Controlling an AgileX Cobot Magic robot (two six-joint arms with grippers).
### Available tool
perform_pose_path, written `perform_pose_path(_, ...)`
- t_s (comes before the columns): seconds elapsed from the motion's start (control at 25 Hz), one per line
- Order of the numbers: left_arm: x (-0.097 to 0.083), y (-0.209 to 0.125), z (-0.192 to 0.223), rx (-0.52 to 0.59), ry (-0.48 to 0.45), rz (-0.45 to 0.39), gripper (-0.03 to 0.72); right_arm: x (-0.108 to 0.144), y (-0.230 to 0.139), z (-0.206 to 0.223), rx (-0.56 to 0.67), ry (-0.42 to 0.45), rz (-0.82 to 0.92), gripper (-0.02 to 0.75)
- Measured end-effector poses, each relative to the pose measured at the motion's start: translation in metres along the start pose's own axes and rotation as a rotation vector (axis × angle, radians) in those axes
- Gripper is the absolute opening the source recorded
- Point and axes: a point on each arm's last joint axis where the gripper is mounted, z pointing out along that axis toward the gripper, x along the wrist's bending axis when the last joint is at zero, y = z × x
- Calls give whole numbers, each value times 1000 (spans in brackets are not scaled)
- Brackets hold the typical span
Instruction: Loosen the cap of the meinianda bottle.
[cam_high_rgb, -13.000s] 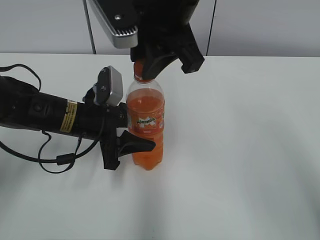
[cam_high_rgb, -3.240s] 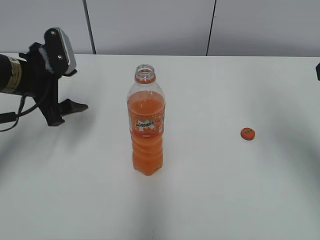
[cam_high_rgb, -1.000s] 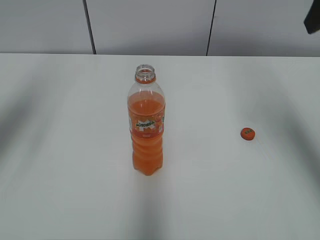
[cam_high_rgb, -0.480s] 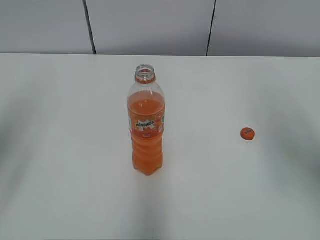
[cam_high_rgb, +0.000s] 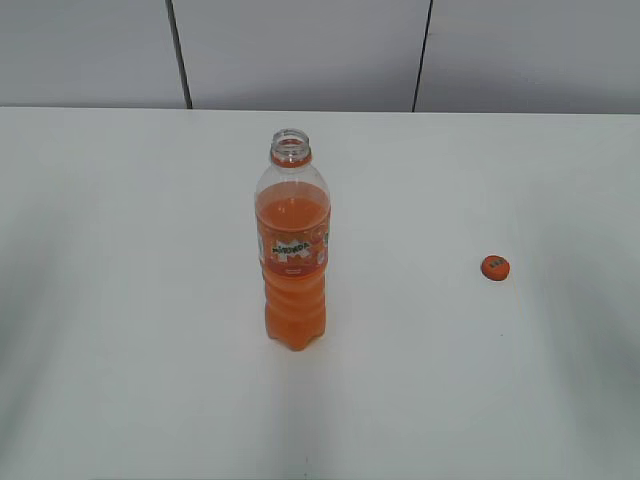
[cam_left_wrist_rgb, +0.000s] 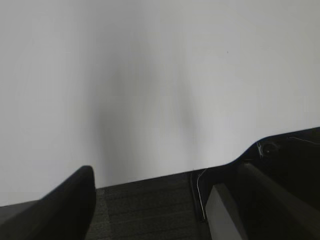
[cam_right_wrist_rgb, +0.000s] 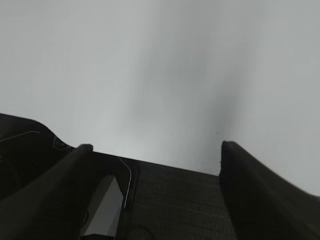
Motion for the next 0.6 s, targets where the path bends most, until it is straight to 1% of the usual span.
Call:
perform_pose_path(0.08,-1,-10,1,-9,-2,-1,526,1,-14,7,18,1,-1,583)
perform_pose_path(0.12,-1,-17,-4,-40,0,-3,526,2,-21,8,20,2,0,583)
perform_pose_path(0.16,-1,-21,-3,-45,-1,-4,526,2,-28,11,24,2,0,583)
perform_pose_path(0.24,-1,-28,-3,-59,0,-3,526,4,-43,12,9,1,2,583)
perform_pose_path(0.44,-2,-42,-8,-127,1,-7,525,6,-67,20,15,2,1,583)
perform_pose_path(0.6,-2,-51,-12,-168,-1,-11,522,7,-79,19,-18,-1,3,583)
